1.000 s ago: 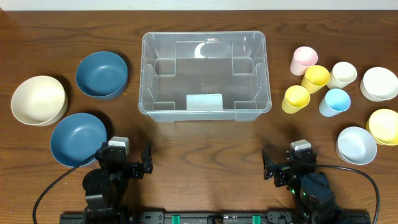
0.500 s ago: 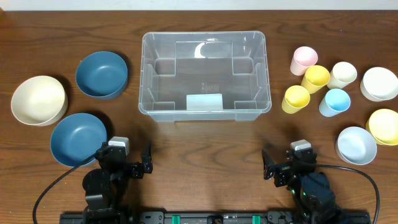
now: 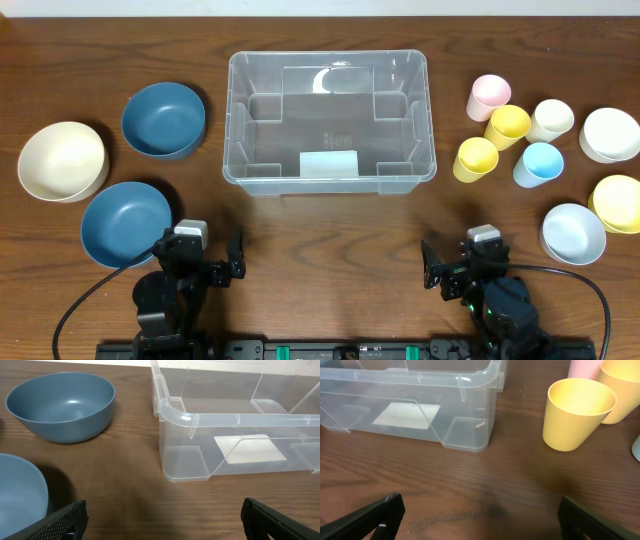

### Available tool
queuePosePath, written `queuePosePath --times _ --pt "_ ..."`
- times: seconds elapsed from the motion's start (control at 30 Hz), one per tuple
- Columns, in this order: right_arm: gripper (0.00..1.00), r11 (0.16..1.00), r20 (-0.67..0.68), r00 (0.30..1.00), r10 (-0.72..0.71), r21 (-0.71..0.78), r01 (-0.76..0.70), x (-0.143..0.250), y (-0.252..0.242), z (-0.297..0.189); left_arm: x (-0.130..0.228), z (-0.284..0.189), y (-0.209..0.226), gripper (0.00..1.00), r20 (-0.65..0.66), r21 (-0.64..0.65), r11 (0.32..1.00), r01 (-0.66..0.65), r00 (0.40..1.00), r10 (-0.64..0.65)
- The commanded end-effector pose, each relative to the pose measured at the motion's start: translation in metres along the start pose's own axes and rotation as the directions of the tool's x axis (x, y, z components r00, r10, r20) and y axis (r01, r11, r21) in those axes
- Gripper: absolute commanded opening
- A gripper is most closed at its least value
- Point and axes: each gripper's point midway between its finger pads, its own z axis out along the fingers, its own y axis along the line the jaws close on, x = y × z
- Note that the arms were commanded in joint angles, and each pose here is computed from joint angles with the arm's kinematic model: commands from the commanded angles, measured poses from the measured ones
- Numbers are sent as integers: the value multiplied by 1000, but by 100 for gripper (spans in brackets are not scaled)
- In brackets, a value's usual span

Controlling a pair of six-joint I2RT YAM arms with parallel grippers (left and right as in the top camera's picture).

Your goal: Pack container

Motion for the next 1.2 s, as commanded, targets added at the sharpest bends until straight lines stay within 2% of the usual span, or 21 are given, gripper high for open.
queuePosePath --times 0.0,0.3,0.5,0.77,0.97,1.17 --pt "99 1000 5 1000 11 -5 -11 0 1 0 10 4 3 98 -26 -11 1000 -8 1000 8" --pt "99 1000 20 1000 13 -1 -13 -4 1 0 10 4 3 98 -26 -11 1000 -8 1000 8" --pt "99 989 108 986 126 -88 -117 -31 15 -5 10 4 3 98 -26 -11 1000 -8 1000 8" --pt "99 976 169 965 203 -112 -186 -90 17 -47 10 4 3 98 -26 -11 1000 -8 1000 8" --pt "99 987 81 983 162 -12 -162 -136 13 -66 10 4 3 98 -26 -11 1000 -8 1000 8" --pt "99 977 -152 974 168 158 -144 -170 0 -51 10 4 3 98 -26 -11 1000 -8 1000 8"
